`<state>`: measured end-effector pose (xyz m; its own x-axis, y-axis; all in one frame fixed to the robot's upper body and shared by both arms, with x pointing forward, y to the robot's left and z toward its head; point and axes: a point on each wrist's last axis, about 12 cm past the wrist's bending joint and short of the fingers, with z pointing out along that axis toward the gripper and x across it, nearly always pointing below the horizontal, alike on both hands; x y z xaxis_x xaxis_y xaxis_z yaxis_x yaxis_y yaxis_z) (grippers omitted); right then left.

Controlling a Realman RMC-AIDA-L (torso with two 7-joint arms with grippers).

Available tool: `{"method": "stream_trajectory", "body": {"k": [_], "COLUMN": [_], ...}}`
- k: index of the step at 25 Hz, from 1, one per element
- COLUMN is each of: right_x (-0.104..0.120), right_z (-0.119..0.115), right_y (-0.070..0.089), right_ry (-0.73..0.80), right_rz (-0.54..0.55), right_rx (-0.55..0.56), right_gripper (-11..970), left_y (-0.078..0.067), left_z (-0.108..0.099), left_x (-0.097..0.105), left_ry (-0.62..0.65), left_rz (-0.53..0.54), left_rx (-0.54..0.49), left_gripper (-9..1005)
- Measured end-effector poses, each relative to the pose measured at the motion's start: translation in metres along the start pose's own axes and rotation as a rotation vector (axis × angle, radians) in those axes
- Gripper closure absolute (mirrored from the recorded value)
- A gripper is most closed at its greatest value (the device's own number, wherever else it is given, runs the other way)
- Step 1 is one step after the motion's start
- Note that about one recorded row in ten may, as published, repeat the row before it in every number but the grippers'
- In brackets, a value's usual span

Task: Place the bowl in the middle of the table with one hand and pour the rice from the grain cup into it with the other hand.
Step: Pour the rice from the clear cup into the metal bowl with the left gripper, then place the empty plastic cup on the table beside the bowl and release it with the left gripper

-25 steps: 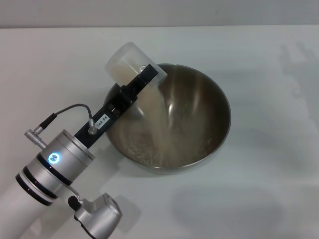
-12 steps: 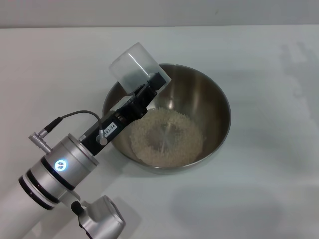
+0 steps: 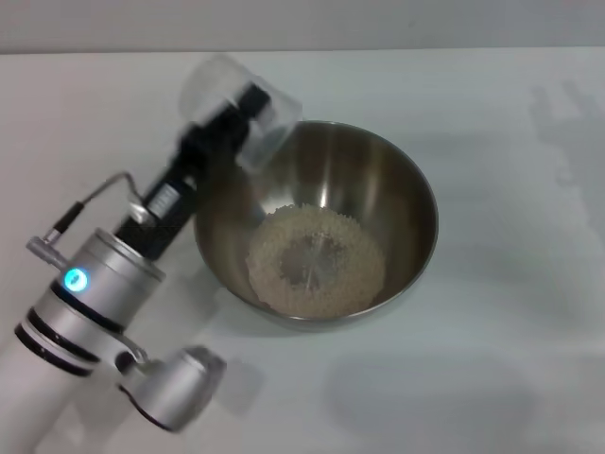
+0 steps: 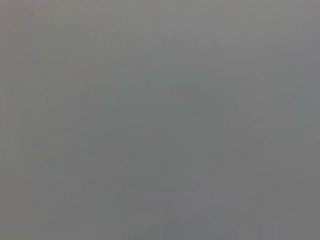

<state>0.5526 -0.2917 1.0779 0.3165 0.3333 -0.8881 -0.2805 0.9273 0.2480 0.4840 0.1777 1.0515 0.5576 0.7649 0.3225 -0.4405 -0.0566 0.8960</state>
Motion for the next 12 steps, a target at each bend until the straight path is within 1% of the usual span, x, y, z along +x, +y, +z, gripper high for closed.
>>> {"method": "stream_trajectory", "body": {"k": [1, 2, 3, 4, 5, 7, 8, 9, 10, 12], "right_x": [0.0, 0.0, 0.0, 0.0, 0.0, 0.0, 0.0, 0.0, 0.0, 0.0], "right_z": [0.0, 0.0, 0.0, 0.0, 0.0, 0.0, 0.0, 0.0, 0.0, 0.0], "right_y": [0.0, 0.0, 0.0, 0.0, 0.001, 0.001, 0.001, 0.001, 0.001, 0.002], "right_ry": [0.001, 0.002, 0.002, 0.002, 0.003, 0.003, 0.002, 0.002, 0.002, 0.002], "right_rz": [0.0, 0.0, 0.0, 0.0, 0.002, 0.004, 0.007, 0.007, 0.009, 0.009], "right_rx": [0.0, -0.001, -0.003, -0.003, -0.004, -0.006, -0.006, -0.006, -0.008, -0.009], "right_gripper": [446, 446, 446, 446, 446, 446, 446, 446, 446, 446], "left_y": [0.003, 0.004, 0.004, 0.004, 0.004, -0.002, -0.009, -0.009, -0.016, -0.026], "left_z": [0.002, 0.003, 0.003, 0.003, 0.003, 0.001, -0.002, -0.002, -0.003, -0.005], "left_x": [0.008, 0.014, 0.021, 0.021, 0.024, 0.036, 0.046, 0.046, 0.052, 0.061], "left_ry": [0.063, 0.097, 0.138, 0.138, 0.162, 0.246, 0.324, 0.324, 0.383, 0.478], "left_rz": [-0.19, -0.309, -0.453, -0.453, -0.532, -0.812, -1.002, -1.002, -1.107, -1.28], "left_rx": [-0.025, -0.04, -0.057, -0.057, -0.063, -0.079, -0.08, -0.08, -0.073, -0.066], "left_gripper": [966, 966, 966, 966, 966, 966, 966, 966, 967, 967]}}
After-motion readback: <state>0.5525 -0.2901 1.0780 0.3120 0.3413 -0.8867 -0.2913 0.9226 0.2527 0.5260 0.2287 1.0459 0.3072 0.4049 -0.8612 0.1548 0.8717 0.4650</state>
